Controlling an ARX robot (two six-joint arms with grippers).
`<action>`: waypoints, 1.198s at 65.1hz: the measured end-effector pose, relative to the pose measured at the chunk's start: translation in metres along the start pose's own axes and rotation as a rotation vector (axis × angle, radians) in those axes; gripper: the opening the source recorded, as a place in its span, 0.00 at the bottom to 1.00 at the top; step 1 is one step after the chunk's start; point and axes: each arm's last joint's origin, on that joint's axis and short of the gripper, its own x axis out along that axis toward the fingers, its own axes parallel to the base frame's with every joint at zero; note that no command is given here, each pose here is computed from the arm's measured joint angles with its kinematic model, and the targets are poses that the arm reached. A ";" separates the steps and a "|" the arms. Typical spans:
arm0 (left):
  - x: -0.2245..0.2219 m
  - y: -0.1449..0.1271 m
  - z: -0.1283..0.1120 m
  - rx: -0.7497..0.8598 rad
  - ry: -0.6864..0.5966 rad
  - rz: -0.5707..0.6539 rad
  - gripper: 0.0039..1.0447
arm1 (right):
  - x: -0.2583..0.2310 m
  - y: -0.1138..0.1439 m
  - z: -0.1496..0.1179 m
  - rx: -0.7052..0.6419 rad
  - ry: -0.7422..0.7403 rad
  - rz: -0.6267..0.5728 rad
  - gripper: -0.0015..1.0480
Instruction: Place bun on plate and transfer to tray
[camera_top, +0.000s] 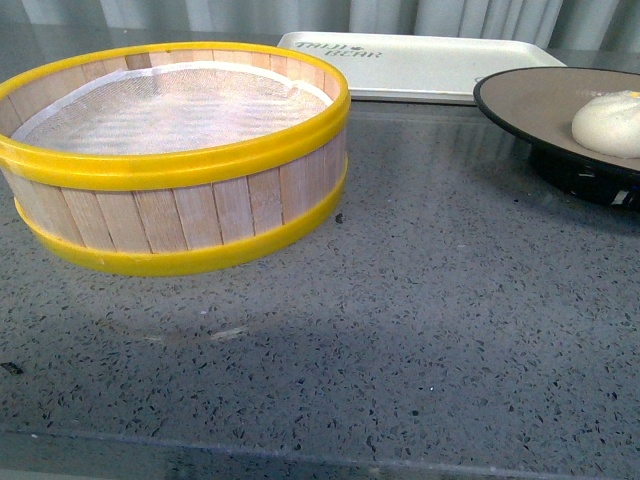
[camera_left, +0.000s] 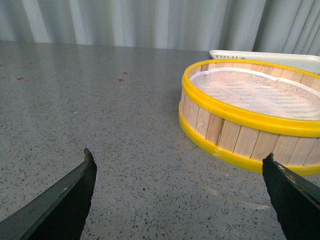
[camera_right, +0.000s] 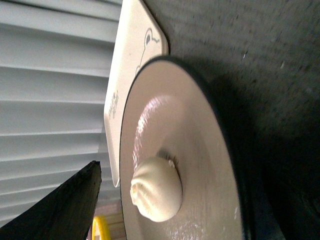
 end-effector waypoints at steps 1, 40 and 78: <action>0.000 0.000 0.000 0.000 0.000 0.000 0.94 | 0.000 0.000 -0.001 0.001 0.002 0.001 0.91; 0.000 0.000 0.000 0.000 0.000 0.000 0.94 | -0.013 -0.012 -0.021 0.031 0.048 0.002 0.40; 0.000 0.000 0.000 0.000 0.000 0.000 0.94 | -0.027 -0.017 -0.030 0.037 0.045 0.016 0.02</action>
